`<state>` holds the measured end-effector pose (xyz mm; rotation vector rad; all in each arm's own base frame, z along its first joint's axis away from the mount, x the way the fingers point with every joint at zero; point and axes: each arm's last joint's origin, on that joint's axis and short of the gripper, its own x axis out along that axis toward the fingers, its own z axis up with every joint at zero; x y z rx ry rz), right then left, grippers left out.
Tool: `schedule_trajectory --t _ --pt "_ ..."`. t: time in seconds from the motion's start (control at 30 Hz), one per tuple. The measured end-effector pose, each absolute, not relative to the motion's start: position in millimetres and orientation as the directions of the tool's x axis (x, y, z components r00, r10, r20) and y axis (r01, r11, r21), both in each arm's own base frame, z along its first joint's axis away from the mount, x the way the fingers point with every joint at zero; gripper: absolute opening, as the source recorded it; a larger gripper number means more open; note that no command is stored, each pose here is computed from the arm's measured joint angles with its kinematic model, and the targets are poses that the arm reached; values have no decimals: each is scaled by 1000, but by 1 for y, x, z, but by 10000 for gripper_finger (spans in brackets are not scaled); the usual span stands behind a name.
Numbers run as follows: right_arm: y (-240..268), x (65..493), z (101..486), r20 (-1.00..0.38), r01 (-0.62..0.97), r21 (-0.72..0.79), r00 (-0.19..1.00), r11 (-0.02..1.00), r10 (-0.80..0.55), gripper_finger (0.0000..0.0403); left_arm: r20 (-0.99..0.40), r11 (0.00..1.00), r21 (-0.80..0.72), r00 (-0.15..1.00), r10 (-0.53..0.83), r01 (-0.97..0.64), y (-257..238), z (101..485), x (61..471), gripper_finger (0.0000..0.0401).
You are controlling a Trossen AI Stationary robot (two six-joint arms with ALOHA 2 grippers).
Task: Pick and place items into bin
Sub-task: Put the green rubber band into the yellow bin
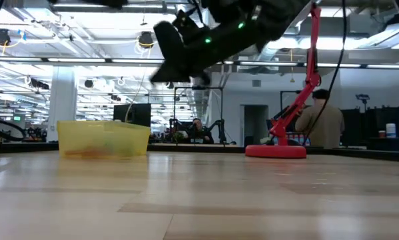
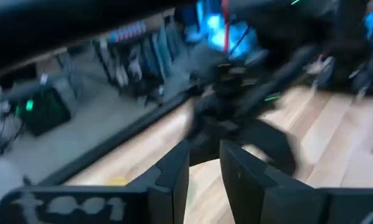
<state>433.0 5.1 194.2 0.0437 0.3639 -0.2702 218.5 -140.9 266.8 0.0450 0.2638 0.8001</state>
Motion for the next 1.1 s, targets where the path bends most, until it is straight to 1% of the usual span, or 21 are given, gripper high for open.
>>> schedule_trajectory --t 0.13,0.23,0.37,0.5,0.53,0.63,0.7,0.8,0.9,1.1 --pt "-24 446 196 -182 183 81 969 980 -166 0 -113 709 155 701 705 -688 -154 270 208 82" --pt "-33 461 193 -118 138 97 985 986 -126 0 -79 708 162 707 703 -687 -157 271 206 82" --pt "-41 486 175 -138 146 96 982 985 -132 0 -69 703 165 703 708 -692 -156 272 206 82" --pt "-43 508 167 -150 150 95 979 984 -135 3 -74 698 169 697 713 -696 -154 271 207 82" --pt "-44 513 165 -172 151 92 976 984 -134 6 -80 699 174 697 712 -694 -154 271 207 82" --pt "-44 522 157 -299 156 63 945 986 -131 22 -87 699 203 699 710 -685 -154 271 207 82" --pt "-44 525 157 -349 157 46 928 987 -131 35 -88 699 209 699 710 -684 -154 271 208 82" --pt "-45 527 165 -347 166 41 927 985 -142 54 -88 699 210 699 710 -684 -154 271 208 82" --pt "-45 527 168 -344 169 41 928 985 -145 64 -94 701 212 699 709 -681 -154 270 208 82" --pt "-44 525 176 -333 167 42 932 985 -144 66 -201 739 222 711 673 -636 -155 267 208 82"
